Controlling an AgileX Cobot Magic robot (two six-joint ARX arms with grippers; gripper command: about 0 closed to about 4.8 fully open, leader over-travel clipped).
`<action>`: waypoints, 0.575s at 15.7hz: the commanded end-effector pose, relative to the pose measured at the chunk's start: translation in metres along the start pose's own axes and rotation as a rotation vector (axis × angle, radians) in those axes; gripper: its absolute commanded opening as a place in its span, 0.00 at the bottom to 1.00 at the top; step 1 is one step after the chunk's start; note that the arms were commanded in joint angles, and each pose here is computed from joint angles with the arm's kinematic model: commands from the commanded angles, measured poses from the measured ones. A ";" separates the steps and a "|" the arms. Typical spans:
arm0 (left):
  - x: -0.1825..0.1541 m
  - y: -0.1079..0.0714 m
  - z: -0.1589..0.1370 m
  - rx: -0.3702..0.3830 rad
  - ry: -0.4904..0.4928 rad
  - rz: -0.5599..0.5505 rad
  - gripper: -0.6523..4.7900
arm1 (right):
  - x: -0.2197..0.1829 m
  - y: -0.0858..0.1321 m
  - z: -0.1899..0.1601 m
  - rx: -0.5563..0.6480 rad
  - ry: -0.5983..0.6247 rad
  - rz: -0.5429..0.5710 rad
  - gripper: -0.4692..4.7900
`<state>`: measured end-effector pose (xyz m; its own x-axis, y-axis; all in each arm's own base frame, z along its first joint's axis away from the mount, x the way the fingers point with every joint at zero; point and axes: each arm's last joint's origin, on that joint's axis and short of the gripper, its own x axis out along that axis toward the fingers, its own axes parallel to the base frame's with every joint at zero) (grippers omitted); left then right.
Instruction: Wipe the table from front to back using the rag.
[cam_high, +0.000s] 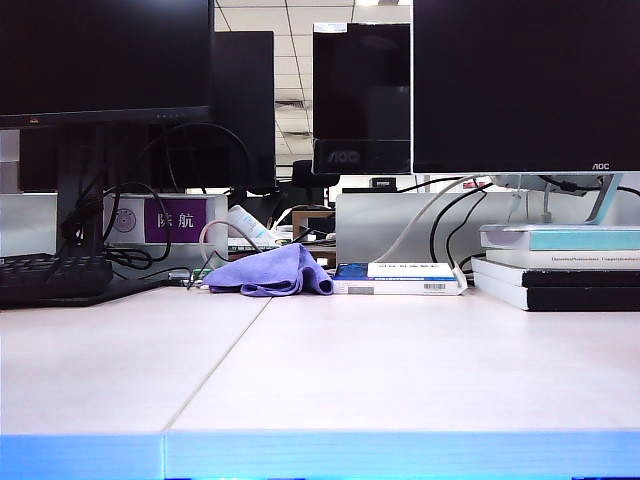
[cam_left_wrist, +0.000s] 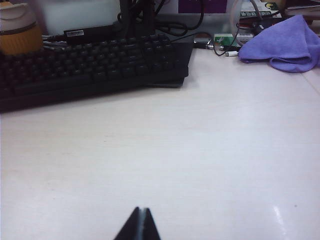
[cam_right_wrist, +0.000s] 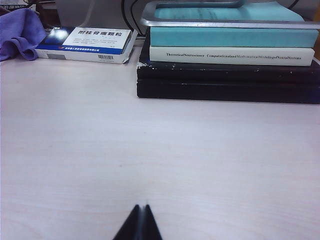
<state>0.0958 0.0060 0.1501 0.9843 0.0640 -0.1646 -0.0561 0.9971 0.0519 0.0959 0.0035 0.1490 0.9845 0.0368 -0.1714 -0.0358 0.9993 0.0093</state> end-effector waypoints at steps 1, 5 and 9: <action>0.000 0.000 -0.002 -0.001 0.017 -0.002 0.11 | 0.001 0.000 -0.002 0.002 0.003 0.002 0.09; 0.000 0.000 -0.002 -0.001 0.017 -0.002 0.11 | 0.001 0.000 -0.001 0.021 -0.005 0.002 0.09; 0.000 0.000 0.005 -0.074 -0.047 -0.001 0.11 | -0.003 0.000 0.015 0.099 -0.084 0.006 0.09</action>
<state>0.0960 0.0060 0.1507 0.9855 0.0637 -0.1575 -0.0609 0.9979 0.0225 0.0960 0.0036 0.1513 0.9874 0.0369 -0.1541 -0.0250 0.9966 0.0786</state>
